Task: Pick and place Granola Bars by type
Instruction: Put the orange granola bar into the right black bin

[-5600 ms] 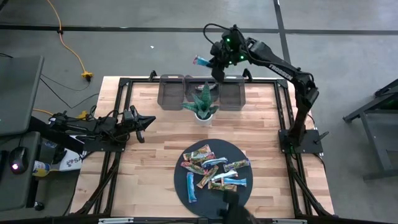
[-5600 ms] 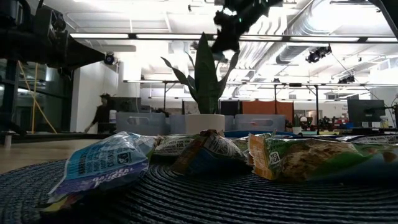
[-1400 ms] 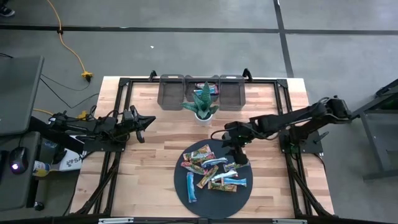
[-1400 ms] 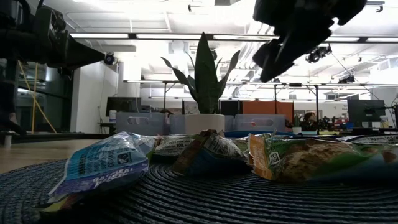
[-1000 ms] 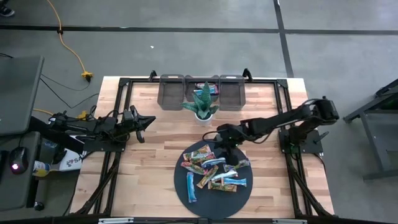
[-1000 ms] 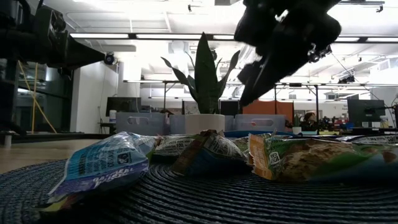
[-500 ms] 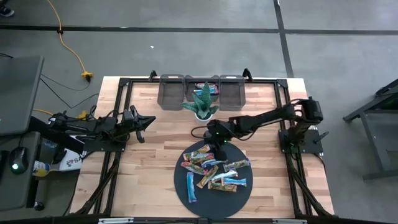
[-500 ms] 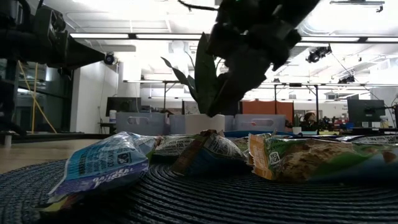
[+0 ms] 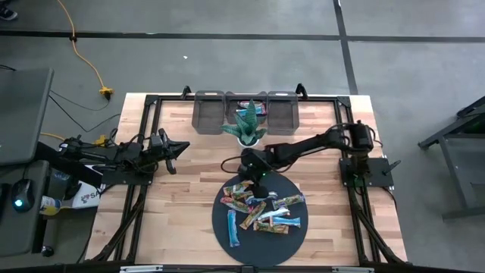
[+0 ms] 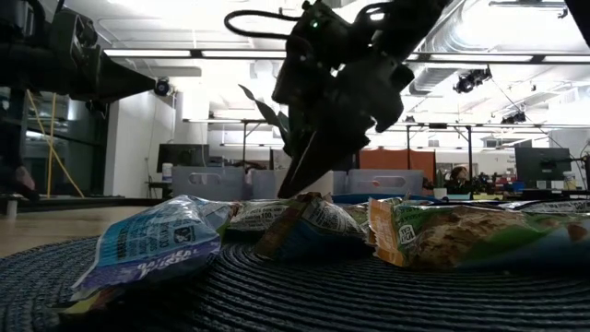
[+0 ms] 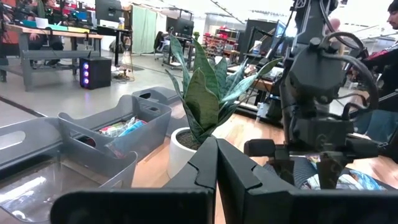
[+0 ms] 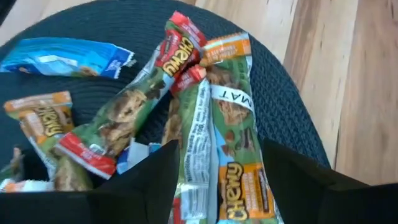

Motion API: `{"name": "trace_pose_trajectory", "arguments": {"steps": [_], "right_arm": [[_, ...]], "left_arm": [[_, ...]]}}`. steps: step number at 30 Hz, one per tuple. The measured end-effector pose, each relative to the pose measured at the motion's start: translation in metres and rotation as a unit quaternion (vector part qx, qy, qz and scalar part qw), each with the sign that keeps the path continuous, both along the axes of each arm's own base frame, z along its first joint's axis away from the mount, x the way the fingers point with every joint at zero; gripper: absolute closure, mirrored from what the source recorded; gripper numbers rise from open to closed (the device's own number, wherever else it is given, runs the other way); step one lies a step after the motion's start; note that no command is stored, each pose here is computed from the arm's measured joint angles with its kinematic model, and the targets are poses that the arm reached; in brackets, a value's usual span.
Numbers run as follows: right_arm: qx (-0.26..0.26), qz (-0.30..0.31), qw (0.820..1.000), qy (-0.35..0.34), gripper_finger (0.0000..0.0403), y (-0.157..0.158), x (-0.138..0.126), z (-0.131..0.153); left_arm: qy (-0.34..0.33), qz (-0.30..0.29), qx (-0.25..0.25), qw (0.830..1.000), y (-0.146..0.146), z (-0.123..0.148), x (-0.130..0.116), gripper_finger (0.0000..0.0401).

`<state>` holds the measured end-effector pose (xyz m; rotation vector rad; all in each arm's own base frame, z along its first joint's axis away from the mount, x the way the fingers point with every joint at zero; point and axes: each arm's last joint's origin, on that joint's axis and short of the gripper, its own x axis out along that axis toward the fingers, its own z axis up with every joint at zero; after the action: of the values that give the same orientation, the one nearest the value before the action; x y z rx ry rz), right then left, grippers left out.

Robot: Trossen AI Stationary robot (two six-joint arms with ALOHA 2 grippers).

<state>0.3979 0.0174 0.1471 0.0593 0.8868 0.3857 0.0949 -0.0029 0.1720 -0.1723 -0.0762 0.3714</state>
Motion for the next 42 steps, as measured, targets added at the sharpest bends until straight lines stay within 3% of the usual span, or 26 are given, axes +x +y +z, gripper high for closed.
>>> {"name": "trace_pose_trajectory", "arguments": {"steps": [19,42], "right_arm": [[-0.069,0.003,0.998,0.007,0.019,-0.004,0.003,-0.02],[-0.069,-0.005,0.997,0.018,0.0231,-0.007,0.001,-0.023]], "left_arm": [[0.0,-0.003,0.0,1.0,0.0,0.0,0.0,0.04],[0.0,-0.002,0.0,1.0,0.0,0.0,0.0,0.04]]}}
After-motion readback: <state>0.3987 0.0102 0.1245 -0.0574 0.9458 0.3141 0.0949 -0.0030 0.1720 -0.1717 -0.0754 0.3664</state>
